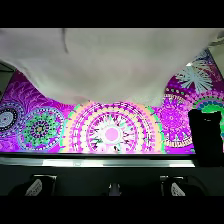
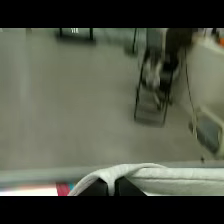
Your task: Fold the shirts.
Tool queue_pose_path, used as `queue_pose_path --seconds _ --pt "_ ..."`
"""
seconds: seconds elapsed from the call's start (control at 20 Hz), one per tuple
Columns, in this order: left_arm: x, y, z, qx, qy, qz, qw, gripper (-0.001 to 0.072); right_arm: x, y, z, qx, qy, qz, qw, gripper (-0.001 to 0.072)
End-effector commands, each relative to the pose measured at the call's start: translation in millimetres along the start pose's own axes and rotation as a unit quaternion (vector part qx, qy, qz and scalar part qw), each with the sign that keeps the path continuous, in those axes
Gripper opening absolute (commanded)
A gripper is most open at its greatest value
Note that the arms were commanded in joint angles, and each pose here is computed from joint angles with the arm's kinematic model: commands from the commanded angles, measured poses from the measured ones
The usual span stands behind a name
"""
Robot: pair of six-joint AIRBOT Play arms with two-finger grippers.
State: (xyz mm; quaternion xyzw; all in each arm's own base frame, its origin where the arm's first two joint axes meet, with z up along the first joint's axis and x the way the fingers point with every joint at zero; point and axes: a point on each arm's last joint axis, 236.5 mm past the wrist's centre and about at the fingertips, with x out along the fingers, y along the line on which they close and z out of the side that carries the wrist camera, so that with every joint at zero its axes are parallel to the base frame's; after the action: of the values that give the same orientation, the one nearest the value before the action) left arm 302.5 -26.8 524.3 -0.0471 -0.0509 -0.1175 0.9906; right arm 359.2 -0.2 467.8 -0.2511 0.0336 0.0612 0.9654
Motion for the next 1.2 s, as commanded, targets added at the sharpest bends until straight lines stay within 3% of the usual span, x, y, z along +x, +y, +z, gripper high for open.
queue_pose_path --seconds 0.0,0.2,0.45,0.7,0.8,0.95,1.05,1.15 --pt "-104 -75 100 0.061 -0.165 -0.013 0.984 0.0027 -136 -31 95 -0.044 -0.145 -0.130 0.980 0.0022" --pt "-120 -88 100 0.061 -0.167 -0.019 0.984 0.0027 -148 -25 79 -0.055 -0.107 -0.127 0.985 0.0022" --pt "-90 -50 56 0.053 -0.069 0.027 0.996 0.0027 -131 -18 48 -0.020 -0.046 -0.099 0.994 0.0022" --pt "-18 -4 -30 0.000 0.095 0.016 0.995 0.0027 -45 13 -54 0.011 0.144 0.017 0.989 0.0022" --pt "26 13 -95 -0.056 0.182 -0.015 0.982 0.0028 2 43 -125 0.040 0.260 0.101 0.959 0.0022" --pt "80 28 -237 -0.125 0.332 -0.047 0.934 0.0028 64 94 -241 0.081 0.411 0.214 0.883 0.0022" --pt "100 40 -337 -0.168 0.411 -0.034 0.895 0.0027 99 125 -304 0.090 0.470 0.251 0.842 0.0021" --pt "121 60 -415 -0.202 0.442 -0.004 0.874 0.0028 148 153 -350 0.097 0.483 0.255 0.832 0.0022"
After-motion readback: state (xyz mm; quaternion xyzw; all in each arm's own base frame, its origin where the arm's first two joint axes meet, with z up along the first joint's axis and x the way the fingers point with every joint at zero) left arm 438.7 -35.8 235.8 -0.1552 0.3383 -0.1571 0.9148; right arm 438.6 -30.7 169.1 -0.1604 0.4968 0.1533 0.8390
